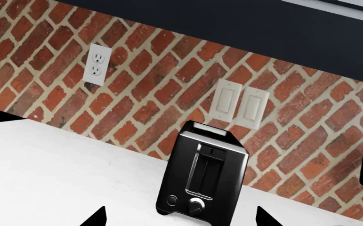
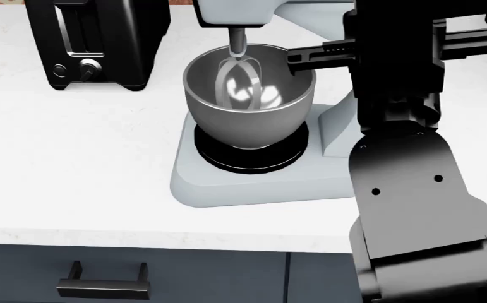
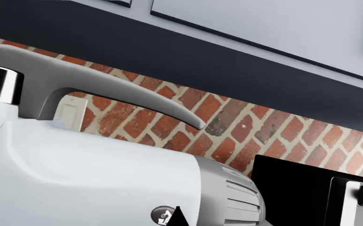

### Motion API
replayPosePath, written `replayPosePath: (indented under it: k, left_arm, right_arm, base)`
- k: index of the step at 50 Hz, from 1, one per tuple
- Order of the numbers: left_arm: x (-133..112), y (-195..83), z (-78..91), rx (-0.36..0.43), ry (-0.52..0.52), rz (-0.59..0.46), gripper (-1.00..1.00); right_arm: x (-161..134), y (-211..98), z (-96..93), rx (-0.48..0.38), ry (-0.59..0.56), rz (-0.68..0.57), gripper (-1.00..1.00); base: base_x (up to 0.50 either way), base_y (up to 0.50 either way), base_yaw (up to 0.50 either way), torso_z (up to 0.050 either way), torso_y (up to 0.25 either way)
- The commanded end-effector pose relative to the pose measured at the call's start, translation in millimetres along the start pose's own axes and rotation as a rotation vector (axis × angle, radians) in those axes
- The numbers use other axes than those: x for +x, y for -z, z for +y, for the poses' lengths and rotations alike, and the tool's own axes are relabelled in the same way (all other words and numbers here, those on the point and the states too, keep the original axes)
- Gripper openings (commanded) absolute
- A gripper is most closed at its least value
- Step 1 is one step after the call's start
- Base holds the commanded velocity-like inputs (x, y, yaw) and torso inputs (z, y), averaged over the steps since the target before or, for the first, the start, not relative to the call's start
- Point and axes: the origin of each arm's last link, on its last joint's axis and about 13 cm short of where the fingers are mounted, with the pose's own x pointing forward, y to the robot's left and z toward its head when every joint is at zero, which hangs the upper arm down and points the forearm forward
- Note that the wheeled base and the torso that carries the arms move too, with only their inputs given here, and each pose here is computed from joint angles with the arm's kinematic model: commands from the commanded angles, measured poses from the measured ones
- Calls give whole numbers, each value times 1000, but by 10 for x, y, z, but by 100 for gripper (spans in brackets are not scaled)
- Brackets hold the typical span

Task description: Open the stand mixer head.

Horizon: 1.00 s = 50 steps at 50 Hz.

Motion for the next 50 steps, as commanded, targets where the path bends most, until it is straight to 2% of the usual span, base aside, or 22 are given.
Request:
replayPosePath:
  k: [1, 18, 36, 40, 50]
  left_arm:
    - [-14, -9, -8, 0, 0, 0, 100]
    - [6, 17, 8, 3, -3, 3, 100]
    - [3, 19, 3, 1, -5, 1, 100]
    - [-6, 12, 13, 0, -3, 2, 100]
    - [-6, 6, 29, 2, -9, 3, 100]
  right_arm:
    - [73, 14, 9, -12, 11, 8, -100]
    - [133, 34, 114, -27, 4, 11, -100]
    - [237, 115, 73, -28, 41, 28, -100]
    - [237, 212, 119, -30, 32, 45, -100]
    - [286, 231, 175, -37, 29, 49, -100]
  base:
    - [0, 0, 0, 0, 0]
    - [0, 0, 0, 0, 0]
    - [0, 0, 0, 0, 0]
    - [0, 0, 0, 0, 0]
    - [9, 0, 2, 0, 0]
